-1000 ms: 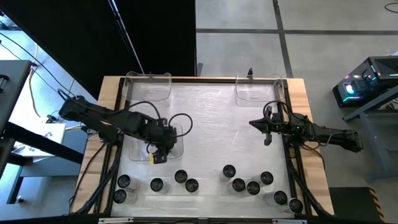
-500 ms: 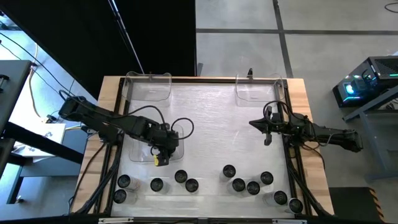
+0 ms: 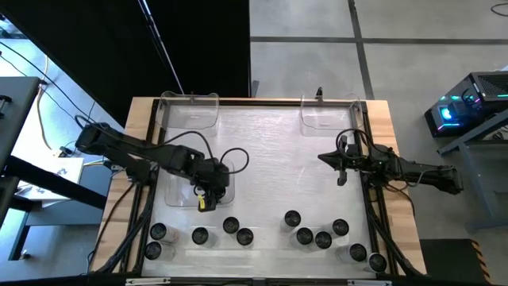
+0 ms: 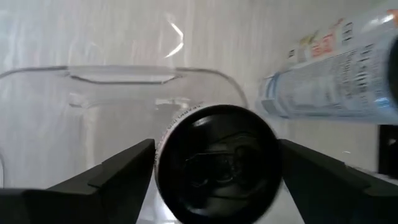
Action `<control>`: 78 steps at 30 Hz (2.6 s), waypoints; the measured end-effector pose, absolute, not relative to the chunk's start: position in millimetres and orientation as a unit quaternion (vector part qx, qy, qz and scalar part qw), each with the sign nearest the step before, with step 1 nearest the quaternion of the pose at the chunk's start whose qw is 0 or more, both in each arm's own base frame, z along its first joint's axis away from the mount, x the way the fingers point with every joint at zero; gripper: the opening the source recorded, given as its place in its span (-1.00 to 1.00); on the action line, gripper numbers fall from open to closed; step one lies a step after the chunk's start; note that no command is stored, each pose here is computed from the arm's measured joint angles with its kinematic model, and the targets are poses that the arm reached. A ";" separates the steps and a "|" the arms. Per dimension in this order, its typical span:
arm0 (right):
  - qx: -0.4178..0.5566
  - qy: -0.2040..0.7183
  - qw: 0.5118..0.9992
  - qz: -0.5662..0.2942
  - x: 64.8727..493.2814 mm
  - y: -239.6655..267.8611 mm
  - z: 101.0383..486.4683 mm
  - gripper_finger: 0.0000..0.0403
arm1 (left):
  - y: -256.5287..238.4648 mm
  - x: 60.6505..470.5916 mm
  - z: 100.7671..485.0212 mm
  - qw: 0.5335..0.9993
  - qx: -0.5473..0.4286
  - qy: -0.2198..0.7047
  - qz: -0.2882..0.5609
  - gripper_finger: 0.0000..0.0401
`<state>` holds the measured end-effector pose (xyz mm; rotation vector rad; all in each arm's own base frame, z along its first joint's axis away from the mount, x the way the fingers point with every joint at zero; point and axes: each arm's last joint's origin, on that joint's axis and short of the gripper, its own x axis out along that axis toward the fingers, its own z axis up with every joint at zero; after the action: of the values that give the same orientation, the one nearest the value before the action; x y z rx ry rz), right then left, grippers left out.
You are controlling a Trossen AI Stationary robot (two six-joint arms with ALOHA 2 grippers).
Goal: Sort soda cans
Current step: Put the white-pink can into the bottom transparent bin
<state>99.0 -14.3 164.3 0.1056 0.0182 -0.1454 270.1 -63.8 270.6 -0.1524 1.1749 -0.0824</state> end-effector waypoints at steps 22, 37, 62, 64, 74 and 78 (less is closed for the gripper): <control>0.053 0.009 0.996 -0.072 99.0 -14.3 164.2 -1.00 | -83.1 196.9 379.6 0.773 -0.131 0.616 0.081 0.64; 0.053 0.009 0.996 -0.073 99.0 -14.3 164.3 -1.00 | -119.4 129.6 334.8 0.587 -0.446 0.586 0.336 0.64; 0.053 0.009 0.996 -0.073 99.0 -14.3 164.2 -1.00 | -155.4 118.0 315.6 0.553 -0.496 0.561 0.365 0.64; 0.053 0.009 0.996 -0.073 99.0 -14.3 164.3 -1.00 | -156.7 117.3 315.6 0.556 -0.490 0.568 0.357 0.64; 0.053 0.009 0.996 -0.073 99.0 -14.3 164.2 -1.00 | -157.6 116.5 315.7 0.577 -0.469 0.580 0.332 0.67; 0.053 0.009 0.996 -0.073 99.0 -14.3 164.2 -1.00 | -161.2 118.9 317.2 0.571 -0.487 0.580 0.317 0.67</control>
<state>99.0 -14.3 164.2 0.1056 0.0184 -0.1454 118.9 -161.2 317.2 -1.1431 1.3611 0.7426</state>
